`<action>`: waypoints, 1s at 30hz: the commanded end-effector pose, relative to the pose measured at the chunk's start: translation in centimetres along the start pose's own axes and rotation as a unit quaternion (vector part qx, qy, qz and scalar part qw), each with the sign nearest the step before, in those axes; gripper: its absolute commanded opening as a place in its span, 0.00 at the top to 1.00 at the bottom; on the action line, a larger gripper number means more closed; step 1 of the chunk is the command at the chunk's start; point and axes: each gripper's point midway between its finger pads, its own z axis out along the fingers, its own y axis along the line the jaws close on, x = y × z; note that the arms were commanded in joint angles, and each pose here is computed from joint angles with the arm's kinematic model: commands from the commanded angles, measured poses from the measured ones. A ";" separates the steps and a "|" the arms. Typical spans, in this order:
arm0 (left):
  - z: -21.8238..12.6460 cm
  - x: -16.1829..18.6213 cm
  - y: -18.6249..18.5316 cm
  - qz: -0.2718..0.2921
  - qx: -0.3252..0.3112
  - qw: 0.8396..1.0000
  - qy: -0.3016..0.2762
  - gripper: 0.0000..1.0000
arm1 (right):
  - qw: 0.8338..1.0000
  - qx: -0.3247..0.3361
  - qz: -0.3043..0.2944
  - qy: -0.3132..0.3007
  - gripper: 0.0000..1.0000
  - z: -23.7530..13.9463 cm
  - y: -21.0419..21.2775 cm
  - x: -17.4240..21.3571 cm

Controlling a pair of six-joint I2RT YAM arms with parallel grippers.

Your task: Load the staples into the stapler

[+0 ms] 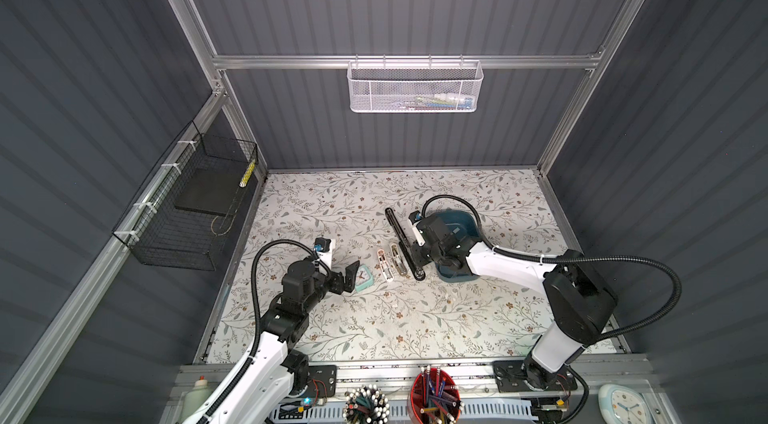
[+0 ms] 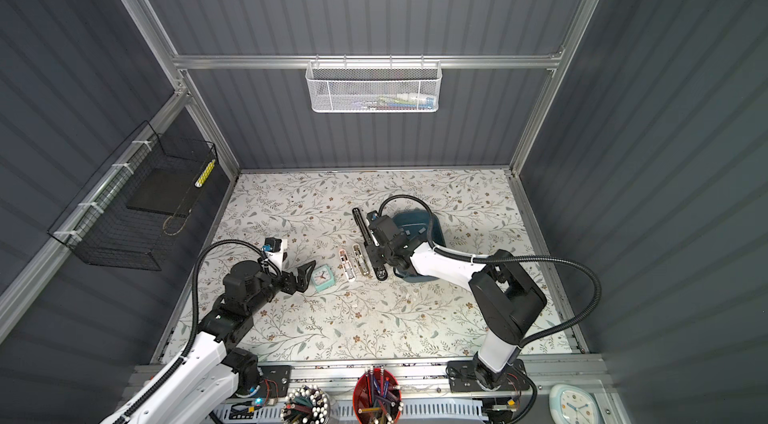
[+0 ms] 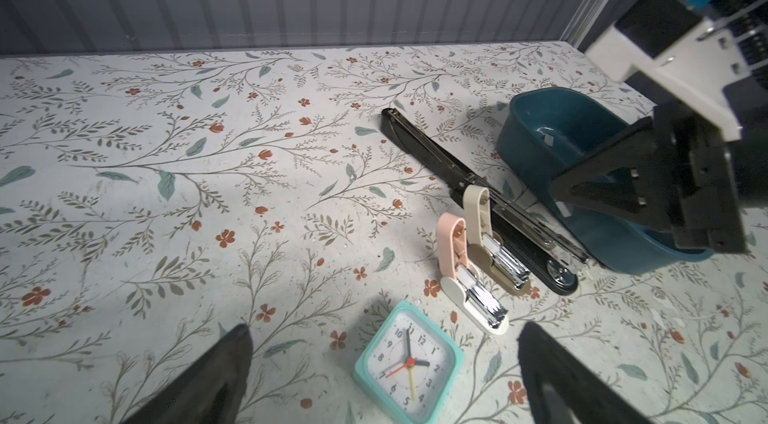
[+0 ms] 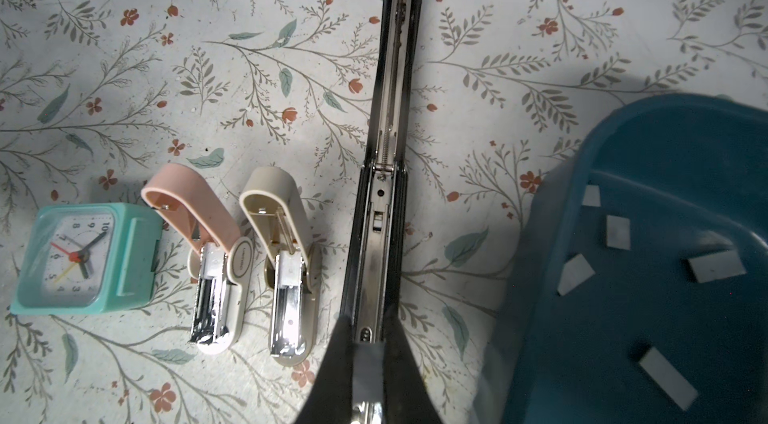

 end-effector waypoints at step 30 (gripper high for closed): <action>0.7 0.1 -1.3 0.015 0.042 0.999 0.006 0.00 | 1.000 -0.006 -0.002 0.026 0.96 2.3 0.5 1.4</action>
